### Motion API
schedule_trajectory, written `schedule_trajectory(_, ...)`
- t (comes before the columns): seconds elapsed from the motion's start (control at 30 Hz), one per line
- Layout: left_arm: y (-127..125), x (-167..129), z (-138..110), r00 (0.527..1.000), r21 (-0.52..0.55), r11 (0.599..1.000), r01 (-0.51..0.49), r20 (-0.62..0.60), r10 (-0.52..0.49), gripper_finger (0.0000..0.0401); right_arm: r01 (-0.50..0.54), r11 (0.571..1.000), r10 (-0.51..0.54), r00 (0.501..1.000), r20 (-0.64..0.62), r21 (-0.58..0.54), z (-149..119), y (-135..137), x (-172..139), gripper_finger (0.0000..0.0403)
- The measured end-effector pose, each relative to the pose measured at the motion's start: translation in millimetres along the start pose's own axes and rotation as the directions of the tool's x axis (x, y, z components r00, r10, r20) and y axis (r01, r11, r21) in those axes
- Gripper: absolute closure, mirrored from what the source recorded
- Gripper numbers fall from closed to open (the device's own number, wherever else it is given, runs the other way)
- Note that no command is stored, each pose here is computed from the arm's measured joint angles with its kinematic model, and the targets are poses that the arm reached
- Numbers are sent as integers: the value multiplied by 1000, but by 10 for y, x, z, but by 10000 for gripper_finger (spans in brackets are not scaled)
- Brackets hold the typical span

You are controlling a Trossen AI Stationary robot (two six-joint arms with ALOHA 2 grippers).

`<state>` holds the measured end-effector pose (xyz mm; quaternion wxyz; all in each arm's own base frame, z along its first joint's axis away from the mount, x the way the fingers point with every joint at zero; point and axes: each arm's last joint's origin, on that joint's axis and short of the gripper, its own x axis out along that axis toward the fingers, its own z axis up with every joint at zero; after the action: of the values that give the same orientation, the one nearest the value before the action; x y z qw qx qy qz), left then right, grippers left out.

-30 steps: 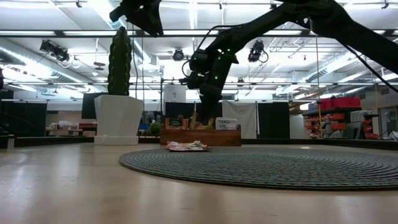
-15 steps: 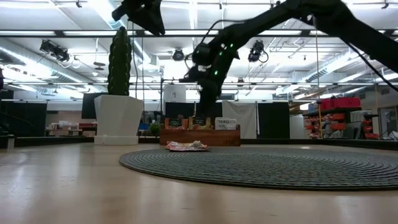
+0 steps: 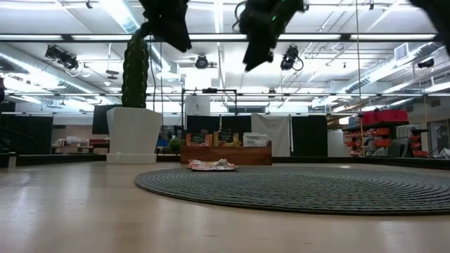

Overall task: Pick & Place Tea
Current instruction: Put the white tea bag into the right section of the wooden organizer

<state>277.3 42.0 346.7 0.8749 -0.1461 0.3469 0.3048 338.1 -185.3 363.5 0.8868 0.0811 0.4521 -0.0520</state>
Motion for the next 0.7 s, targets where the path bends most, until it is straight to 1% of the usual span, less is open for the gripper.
schedule_trajectory(0.13,-30,195,-18,997,7,1000,16,-70,-15,302,-29,1000,28,998,56,11,-248,313,-153,199)
schedule_trajectory(0.27,-51,497,-45,990,24,1000,-12,-139,15,302,-52,997,43,989,140,60,-620,567,-121,199)
schedule_trajectory(0.33,-38,676,-33,988,-8,1000,-20,-155,19,301,-77,994,59,978,199,84,-778,674,-90,199)
schedule_trajectory(0.4,-16,870,-29,980,-51,999,17,-195,-27,294,-110,987,79,967,243,118,-925,761,-49,199)
schedule_trajectory(0.47,6,1065,-29,967,-90,993,77,-235,-96,279,-134,979,89,959,269,152,-1058,825,0,199)
schedule_trajectory(0.53,31,1245,-50,949,-138,984,115,-277,-150,255,-154,972,99,953,285,177,-1169,873,53,199)
schedule_trajectory(0.63,71,1470,-123,927,-184,978,100,-341,-159,213,-183,963,120,949,291,197,-1297,941,136,199)
schedule_trajectory(0.7,88,1588,-176,916,-180,980,80,-374,-144,187,-176,964,117,955,274,200,-1370,975,198,199)
